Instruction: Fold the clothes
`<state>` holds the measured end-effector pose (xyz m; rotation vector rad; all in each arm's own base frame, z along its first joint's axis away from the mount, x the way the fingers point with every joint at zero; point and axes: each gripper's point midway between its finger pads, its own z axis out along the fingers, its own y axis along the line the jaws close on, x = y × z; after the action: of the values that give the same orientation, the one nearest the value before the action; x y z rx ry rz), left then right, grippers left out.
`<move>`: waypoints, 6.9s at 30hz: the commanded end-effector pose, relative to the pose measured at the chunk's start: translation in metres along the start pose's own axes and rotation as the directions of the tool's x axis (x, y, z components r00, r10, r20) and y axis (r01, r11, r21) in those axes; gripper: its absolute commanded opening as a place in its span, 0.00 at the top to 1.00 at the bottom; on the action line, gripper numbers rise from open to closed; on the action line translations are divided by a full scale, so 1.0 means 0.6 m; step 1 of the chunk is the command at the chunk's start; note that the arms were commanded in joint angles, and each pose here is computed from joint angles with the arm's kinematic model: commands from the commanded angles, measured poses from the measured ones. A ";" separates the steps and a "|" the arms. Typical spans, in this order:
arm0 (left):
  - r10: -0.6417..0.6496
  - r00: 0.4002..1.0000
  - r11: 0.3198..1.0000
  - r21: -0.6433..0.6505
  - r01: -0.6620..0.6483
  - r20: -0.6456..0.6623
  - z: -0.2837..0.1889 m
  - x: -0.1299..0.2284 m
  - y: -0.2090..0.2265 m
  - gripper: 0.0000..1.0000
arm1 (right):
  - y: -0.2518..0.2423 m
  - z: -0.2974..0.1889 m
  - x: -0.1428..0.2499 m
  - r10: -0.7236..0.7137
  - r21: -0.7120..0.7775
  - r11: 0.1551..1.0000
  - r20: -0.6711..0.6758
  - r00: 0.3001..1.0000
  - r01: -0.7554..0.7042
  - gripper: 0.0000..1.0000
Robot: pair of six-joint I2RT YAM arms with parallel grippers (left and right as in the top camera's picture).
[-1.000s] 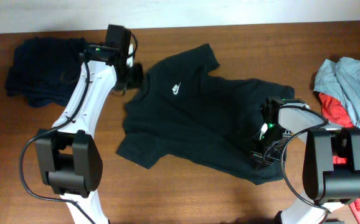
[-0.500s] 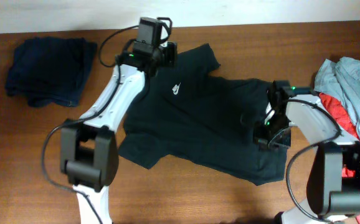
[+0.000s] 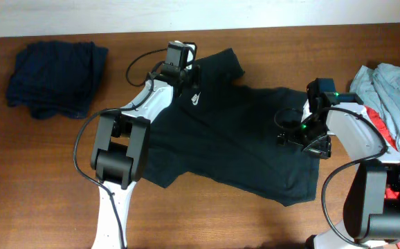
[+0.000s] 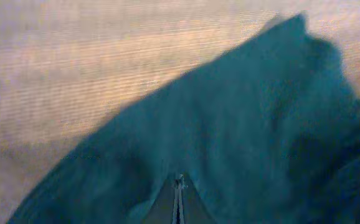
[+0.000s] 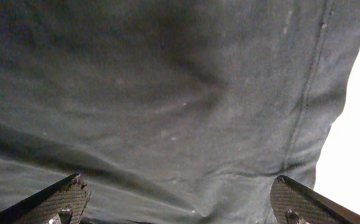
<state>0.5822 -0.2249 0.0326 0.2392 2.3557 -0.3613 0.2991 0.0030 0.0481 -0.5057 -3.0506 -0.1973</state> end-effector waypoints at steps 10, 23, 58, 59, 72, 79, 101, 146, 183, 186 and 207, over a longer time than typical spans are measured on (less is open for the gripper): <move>0.011 1.000 0.999 0.043 -0.011 0.002 0.019 0.011 -0.004 0.99 | 0.000 -0.012 -0.011 0.000 0.003 1.000 0.032 0.999 0.000 0.01; 0.011 1.000 0.999 0.043 -0.011 0.005 0.029 0.017 -0.002 0.99 | 0.000 -0.012 -0.011 0.000 0.003 1.000 0.032 0.999 -0.001 0.01; -0.011 0.999 0.985 -0.171 0.003 -0.049 0.043 0.055 0.083 0.98 | 0.000 -0.011 -0.011 0.001 0.003 1.000 0.031 1.000 -0.001 0.01; -0.015 0.999 0.983 -0.184 0.006 -0.046 0.042 0.054 0.091 0.98 | 0.000 -0.011 -0.011 0.000 0.003 1.000 0.031 1.000 -0.001 0.01; -0.085 0.996 0.962 -0.260 0.076 -0.021 0.025 0.040 0.193 0.98 | 0.000 -0.012 -0.011 0.000 0.003 1.000 0.032 0.999 -0.001 0.01; -0.024 0.999 0.967 -0.251 0.030 0.029 0.014 -0.013 0.192 0.98 | 0.000 -0.012 -0.011 0.000 0.003 1.000 0.032 0.999 -0.001 0.01; -0.115 0.991 0.957 -0.275 0.094 -0.062 -0.229 -0.156 0.148 0.96 | 0.000 -0.012 -0.011 0.000 0.003 1.000 0.032 0.999 -0.001 0.01; -0.176 0.953 0.932 -0.354 0.081 -0.246 -0.255 -0.075 0.183 0.01 | 0.038 -0.075 -0.294 -0.060 0.093 0.995 0.241 0.969 0.039 0.96; -0.175 0.953 0.932 -0.354 0.080 -0.246 -0.255 -0.075 0.183 0.01 | -0.011 0.100 -0.409 -0.030 0.083 0.997 0.308 0.951 0.005 0.96; -0.175 0.953 0.932 -0.354 0.080 -0.246 -0.255 -0.075 0.183 0.01 | -0.025 0.095 -0.424 -0.015 0.076 0.997 0.338 0.941 -0.012 0.96; -0.175 0.953 0.932 -0.354 0.080 -0.246 -0.255 -0.075 0.183 0.01 | 0.037 -0.176 -0.517 -0.155 0.025 0.984 0.623 0.767 0.178 0.87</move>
<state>0.5451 -0.0765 0.1426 -0.0244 2.6820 0.0227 0.5878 -0.0886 0.0617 -0.3720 -3.6248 -0.0977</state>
